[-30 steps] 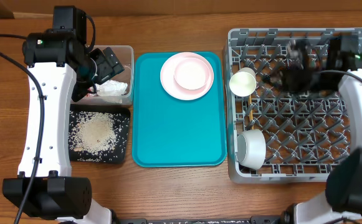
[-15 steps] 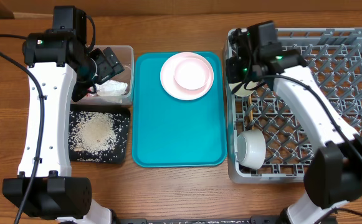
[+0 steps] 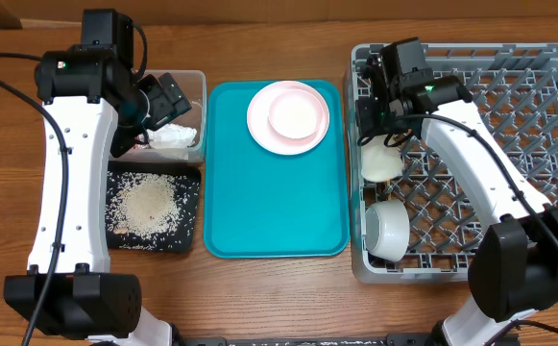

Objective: Sort waste into correct bins and load items into the dishwasher

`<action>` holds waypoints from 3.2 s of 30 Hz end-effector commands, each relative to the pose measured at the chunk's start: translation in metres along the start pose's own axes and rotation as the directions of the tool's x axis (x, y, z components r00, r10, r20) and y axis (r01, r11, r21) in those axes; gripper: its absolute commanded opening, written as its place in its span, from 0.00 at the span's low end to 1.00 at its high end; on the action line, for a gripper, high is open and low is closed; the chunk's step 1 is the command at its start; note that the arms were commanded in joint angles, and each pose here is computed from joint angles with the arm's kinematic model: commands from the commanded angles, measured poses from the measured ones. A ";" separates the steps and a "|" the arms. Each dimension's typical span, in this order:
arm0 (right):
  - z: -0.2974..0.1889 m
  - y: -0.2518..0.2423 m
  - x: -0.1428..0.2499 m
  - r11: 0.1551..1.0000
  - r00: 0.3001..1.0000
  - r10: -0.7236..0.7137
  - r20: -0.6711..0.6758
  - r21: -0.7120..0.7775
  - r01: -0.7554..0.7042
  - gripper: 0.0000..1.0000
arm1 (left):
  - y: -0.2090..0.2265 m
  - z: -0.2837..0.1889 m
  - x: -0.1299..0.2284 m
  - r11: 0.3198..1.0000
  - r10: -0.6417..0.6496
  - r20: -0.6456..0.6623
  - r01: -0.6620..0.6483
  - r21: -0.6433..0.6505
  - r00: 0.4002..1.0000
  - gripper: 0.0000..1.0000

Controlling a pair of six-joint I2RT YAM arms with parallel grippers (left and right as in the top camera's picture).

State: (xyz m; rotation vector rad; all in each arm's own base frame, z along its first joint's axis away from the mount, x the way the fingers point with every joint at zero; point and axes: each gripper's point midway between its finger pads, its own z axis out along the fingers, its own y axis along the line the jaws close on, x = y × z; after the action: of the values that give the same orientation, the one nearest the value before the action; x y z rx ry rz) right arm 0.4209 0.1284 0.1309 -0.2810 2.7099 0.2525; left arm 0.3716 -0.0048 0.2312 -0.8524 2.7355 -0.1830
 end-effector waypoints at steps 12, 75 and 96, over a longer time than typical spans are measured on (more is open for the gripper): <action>-0.067 -0.002 -0.002 0.999 0.996 -0.009 0.090 0.046 0.005 0.05 | -0.004 -0.006 -0.001 1.000 0.005 0.017 -0.005 0.014 1.000 1.00; -0.026 0.033 0.048 0.866 0.884 0.298 0.360 0.287 -0.409 0.32 | -0.004 -0.006 -0.001 1.000 0.005 0.017 -0.005 0.015 1.000 1.00; -0.162 0.047 0.036 0.959 0.831 0.206 0.517 0.060 -0.275 0.04 | -0.004 -0.006 -0.001 1.000 0.005 0.017 -0.005 0.014 1.000 1.00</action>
State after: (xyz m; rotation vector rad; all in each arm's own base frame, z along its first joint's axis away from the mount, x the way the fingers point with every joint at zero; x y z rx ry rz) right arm 0.3281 0.1328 0.2373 0.2792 2.2642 0.1077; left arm 0.3717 -0.0048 0.2312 -0.8523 2.7351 -0.1832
